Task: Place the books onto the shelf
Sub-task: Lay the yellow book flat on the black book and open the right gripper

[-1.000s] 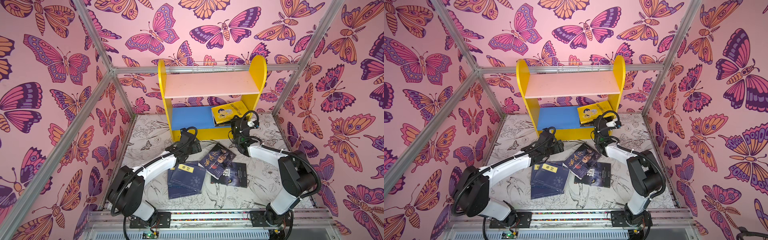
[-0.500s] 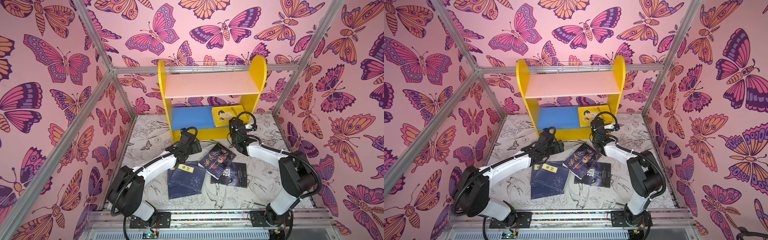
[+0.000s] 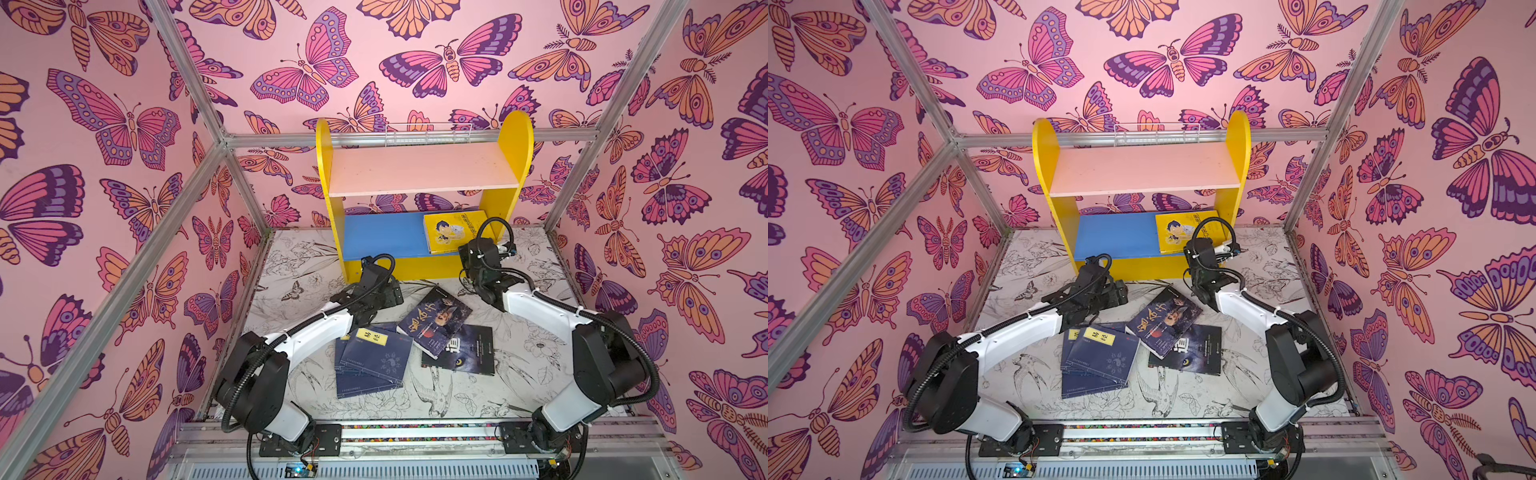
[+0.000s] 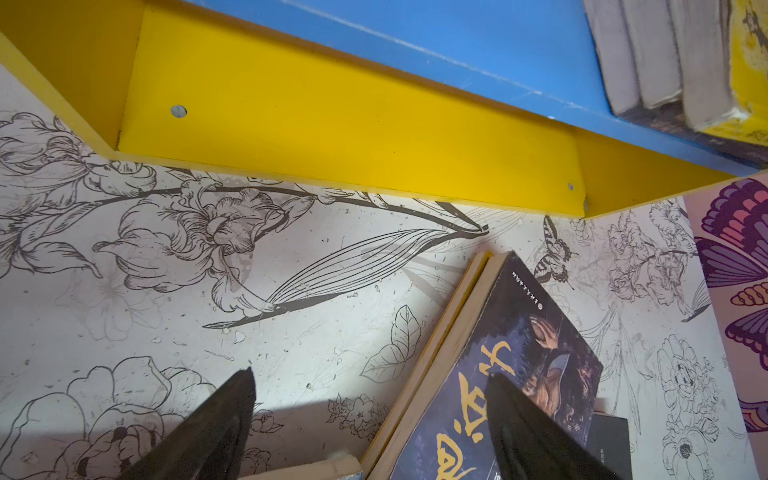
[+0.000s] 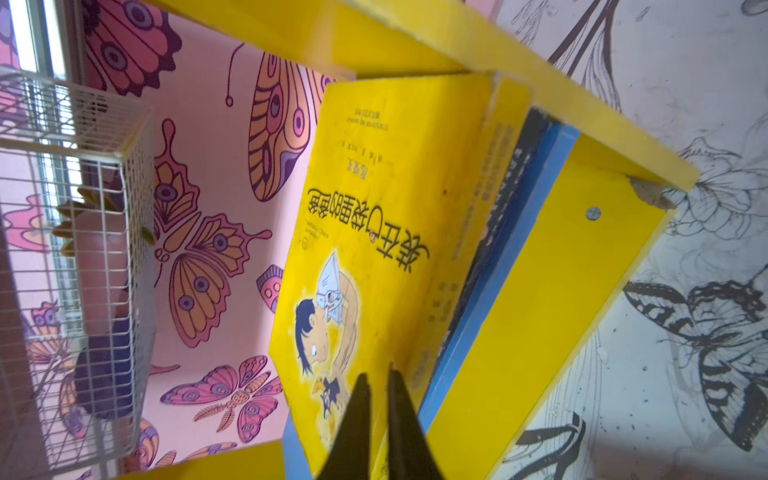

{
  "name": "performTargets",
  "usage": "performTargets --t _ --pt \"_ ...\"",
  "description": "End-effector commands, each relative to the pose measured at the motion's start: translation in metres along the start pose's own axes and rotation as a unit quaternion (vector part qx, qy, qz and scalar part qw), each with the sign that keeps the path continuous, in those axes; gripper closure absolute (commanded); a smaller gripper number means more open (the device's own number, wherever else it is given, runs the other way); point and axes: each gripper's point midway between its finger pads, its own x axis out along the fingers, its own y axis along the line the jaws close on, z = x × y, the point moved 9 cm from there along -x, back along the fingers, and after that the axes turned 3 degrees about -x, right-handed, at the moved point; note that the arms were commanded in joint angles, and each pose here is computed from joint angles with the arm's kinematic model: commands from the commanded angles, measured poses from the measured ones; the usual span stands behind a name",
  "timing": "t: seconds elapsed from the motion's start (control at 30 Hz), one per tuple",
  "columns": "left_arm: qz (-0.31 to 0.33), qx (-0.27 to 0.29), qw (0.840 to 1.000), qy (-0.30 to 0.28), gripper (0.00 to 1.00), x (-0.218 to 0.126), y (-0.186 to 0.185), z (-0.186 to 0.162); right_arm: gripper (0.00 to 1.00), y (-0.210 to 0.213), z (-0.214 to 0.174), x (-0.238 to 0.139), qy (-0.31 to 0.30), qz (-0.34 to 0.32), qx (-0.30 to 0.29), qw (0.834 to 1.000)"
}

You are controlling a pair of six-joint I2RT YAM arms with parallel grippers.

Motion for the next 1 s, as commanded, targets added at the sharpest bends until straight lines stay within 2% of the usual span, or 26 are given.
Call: performTargets --t 0.0,0.27,0.97 --pt "0.015 0.010 1.000 0.014 0.11 0.000 0.006 -0.008 1.00 -0.001 0.000 -0.009 0.048 -0.026 -0.063 0.997" --pt "0.016 0.011 1.000 0.016 0.11 0.002 0.005 -0.008 1.00 0.004 0.001 -0.003 0.078 -0.031 -0.071 0.994" --pt "0.026 0.019 0.999 0.007 0.12 -0.002 0.008 -0.007 1.00 0.021 -0.001 0.032 0.117 -0.015 -0.044 0.992"
